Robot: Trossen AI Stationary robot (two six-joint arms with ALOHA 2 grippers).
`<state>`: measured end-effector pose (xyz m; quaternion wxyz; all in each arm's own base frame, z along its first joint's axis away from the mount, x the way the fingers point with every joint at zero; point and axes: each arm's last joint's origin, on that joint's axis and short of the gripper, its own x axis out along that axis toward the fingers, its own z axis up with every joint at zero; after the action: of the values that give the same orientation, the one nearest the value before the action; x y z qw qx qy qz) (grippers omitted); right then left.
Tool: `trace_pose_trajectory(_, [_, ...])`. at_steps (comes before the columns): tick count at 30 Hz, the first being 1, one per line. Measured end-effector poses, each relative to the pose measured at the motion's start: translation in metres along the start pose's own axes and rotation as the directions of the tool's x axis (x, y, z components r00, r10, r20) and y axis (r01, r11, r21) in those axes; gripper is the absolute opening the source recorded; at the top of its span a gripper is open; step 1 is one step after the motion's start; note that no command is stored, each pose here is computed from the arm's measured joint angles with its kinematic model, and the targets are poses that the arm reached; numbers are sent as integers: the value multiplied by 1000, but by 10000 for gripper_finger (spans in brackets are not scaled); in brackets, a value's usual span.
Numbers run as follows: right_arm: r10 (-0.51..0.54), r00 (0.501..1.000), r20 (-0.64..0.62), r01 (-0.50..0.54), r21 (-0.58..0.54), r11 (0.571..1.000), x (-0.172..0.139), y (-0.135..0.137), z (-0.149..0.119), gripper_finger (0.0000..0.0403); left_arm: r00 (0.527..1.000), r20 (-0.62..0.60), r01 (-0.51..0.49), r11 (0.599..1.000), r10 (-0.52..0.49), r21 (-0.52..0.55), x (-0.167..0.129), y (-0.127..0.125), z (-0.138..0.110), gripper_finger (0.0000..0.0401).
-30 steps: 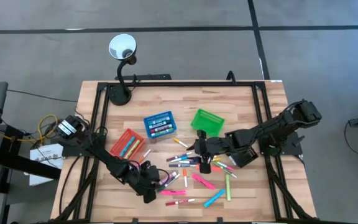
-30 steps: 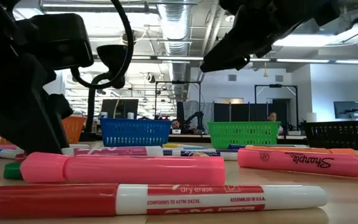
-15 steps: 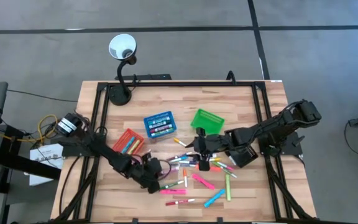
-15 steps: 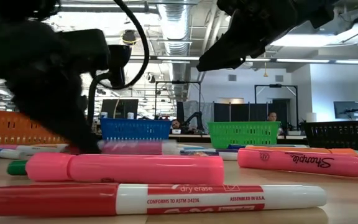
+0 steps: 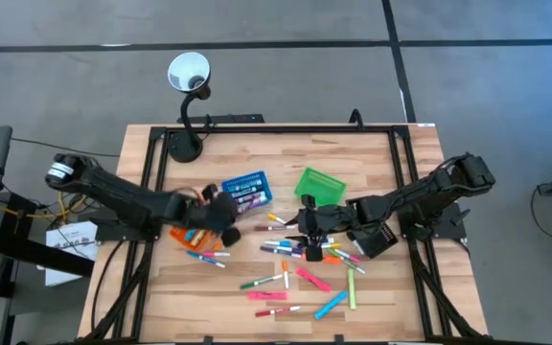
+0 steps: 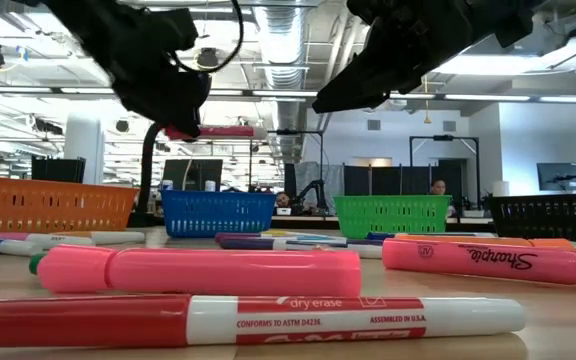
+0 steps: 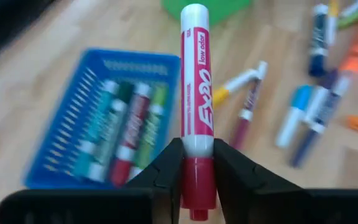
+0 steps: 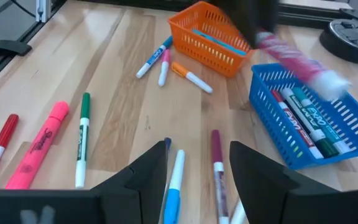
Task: Pick & Place Markers
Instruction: Put the pink marker pen into the blue basket
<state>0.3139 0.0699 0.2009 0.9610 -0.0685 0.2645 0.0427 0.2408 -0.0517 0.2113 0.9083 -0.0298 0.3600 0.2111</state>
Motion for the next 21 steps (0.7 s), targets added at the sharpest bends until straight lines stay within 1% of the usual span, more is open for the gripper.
trace_pose_trajectory(5, [-2,1000,-13,2,-2,1000,4,0,-3,166,997,-71,-24,998,28,59,20,30,8,75])
trace_pose_trajectory(9, [-5,1000,-14,5,0,1000,4,-1,-3,166,987,-140,-59,993,73,99,40,45,7,71])
trace_pose_trajectory(14, [-5,1000,-17,5,0,1000,4,-1,-4,166,975,-209,-48,990,75,132,56,53,2,82])
trace_pose_trajectory(17, [-5,1000,-18,5,0,1000,4,-1,-4,166,966,-249,-39,991,71,128,65,56,-1,83])
trace_pose_trajectory(21, [-5,1000,-18,5,0,1000,4,-1,-4,166,954,-286,-54,990,90,131,75,59,-6,86])
